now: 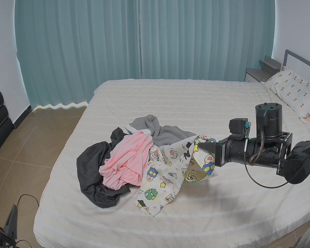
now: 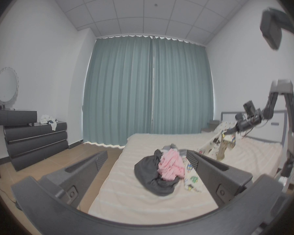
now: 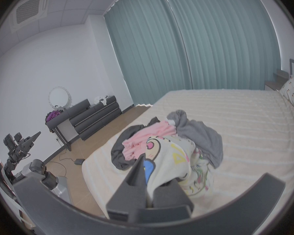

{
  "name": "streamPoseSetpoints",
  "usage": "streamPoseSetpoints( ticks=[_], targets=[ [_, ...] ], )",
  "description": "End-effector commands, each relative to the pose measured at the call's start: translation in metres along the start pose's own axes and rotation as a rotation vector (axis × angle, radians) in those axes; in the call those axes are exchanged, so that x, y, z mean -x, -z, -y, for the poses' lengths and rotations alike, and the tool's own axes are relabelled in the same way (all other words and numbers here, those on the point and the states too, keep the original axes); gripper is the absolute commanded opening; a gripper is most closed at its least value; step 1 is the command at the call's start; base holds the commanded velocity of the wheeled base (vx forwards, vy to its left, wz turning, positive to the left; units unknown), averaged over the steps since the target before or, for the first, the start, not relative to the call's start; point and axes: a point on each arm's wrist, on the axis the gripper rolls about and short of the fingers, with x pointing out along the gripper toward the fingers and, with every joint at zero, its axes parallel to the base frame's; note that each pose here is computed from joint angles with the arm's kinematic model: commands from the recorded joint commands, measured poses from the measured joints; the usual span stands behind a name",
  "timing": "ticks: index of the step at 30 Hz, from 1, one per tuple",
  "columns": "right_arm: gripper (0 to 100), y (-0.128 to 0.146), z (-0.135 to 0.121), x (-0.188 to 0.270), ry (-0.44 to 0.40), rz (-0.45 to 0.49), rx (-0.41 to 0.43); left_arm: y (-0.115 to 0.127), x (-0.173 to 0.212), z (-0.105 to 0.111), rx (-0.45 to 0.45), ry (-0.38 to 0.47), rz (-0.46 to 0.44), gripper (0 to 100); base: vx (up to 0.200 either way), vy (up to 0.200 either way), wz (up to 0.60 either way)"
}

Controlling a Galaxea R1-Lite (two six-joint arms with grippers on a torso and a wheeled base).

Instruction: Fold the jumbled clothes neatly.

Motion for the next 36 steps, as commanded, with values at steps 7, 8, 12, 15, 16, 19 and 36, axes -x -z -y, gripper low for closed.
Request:
streamPoseSetpoints(
  ticks=[7, 8, 12, 15, 16, 19, 36],
  targets=[
    [0, -0.098, -0.063, 0.022, -0.172, 0.283, 0.083, -0.047, -0.108, 0.032, 0.009, 0.689, -0.484, 100, 0.0, 0.0, 0.0],
    [0, -0.101, -0.067, 0.023, -0.181, 0.29, 0.086, -0.042, -0.115, 0.036, -0.015, 0.715, -0.522, 100, 0.0, 0.0, 0.0],
    [0, -0.11, -0.081, 0.022, -0.219, 0.313, 0.096, -0.021, -0.141, 0.055, -0.098, 0.828, -0.626, 100, 0.0, 0.0, 0.0],
    [0, -0.108, -0.088, 0.018, -0.241, 0.305, 0.097, -0.002, -0.153, 0.074, -0.135, 0.925, -0.693, 100, 0.0, 0.0, 0.0],
    [0, -0.109, -0.09, 0.018, -0.244, 0.31, 0.098, 0.003, -0.161, 0.081, -0.14, 0.941, -0.699, 100, 0.0, 0.0, 0.0],
    [0, -0.109, -0.093, 0.018, -0.241, 0.314, 0.099, 0.012, -0.183, 0.094, -0.134, 0.947, -0.651, 100, 0.0, 0.0, 0.0],
    [0, -0.111, -0.09, 0.013, -0.226, 0.316, 0.095, 0.055, -0.254, 0.185, -0.05, 0.46, -0.416, 100, 0.0, 0.0, 0.0]
  ],
)
